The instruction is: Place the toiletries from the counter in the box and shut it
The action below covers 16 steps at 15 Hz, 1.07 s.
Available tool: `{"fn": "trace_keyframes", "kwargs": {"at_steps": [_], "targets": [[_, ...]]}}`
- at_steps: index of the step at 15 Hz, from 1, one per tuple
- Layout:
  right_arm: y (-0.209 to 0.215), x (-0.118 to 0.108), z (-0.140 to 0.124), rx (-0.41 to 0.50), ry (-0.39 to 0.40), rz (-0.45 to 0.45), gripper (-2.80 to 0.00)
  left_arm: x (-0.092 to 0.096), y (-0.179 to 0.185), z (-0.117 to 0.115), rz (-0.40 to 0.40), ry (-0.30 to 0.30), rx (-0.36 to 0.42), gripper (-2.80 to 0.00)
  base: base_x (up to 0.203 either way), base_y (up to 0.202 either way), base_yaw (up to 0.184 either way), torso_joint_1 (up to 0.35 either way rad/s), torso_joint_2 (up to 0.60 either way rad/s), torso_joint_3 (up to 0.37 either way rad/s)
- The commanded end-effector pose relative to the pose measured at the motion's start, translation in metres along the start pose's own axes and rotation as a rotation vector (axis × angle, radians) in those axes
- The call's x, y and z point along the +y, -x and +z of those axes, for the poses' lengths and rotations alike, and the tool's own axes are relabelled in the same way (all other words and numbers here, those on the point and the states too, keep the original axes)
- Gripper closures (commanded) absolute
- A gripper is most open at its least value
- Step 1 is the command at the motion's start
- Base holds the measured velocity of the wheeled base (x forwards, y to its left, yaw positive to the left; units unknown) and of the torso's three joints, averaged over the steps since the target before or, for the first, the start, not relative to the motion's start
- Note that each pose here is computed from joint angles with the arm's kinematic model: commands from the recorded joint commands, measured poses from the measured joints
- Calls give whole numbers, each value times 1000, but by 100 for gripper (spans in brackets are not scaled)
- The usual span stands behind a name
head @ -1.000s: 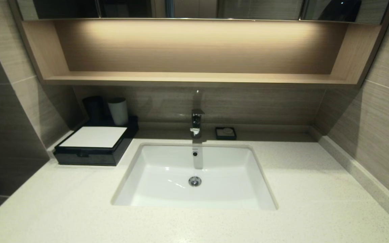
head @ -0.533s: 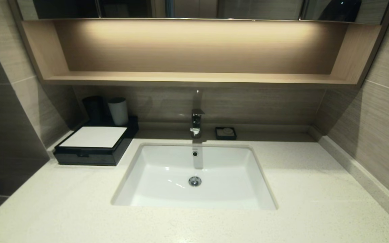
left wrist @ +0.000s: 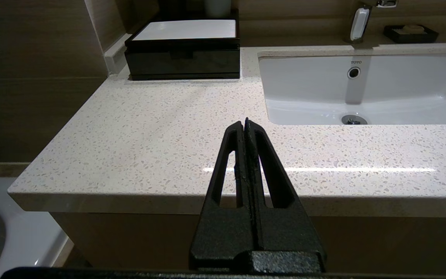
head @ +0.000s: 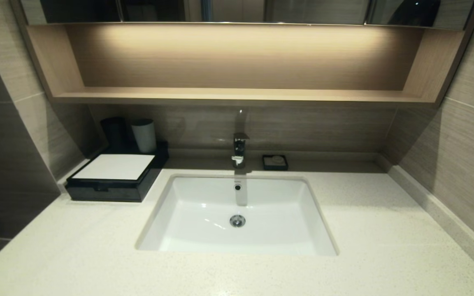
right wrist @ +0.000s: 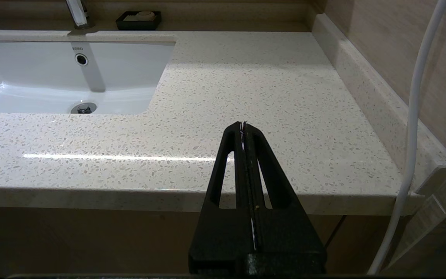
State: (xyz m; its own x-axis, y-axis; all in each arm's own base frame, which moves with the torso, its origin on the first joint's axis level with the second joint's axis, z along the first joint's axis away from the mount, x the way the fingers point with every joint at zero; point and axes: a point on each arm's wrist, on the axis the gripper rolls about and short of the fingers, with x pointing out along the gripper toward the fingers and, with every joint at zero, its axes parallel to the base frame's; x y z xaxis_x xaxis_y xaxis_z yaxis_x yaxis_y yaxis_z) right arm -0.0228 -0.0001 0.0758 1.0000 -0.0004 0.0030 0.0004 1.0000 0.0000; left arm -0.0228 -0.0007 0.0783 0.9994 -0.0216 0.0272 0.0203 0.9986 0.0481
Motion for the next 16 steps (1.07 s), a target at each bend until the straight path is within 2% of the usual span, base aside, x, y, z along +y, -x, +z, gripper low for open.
{"fn": "trace_keyframes", "kwargs": {"at_steps": [1, 16], "targets": [[0, 0, 0, 0, 0, 0, 0, 0, -1, -4, -1, 0, 15, 0, 0, 0, 0, 0, 0, 0], [0, 0, 0, 1, 0, 0, 0, 0, -1, -4, -1, -1, 14, 0, 0, 0, 0, 0, 0, 0]]}}
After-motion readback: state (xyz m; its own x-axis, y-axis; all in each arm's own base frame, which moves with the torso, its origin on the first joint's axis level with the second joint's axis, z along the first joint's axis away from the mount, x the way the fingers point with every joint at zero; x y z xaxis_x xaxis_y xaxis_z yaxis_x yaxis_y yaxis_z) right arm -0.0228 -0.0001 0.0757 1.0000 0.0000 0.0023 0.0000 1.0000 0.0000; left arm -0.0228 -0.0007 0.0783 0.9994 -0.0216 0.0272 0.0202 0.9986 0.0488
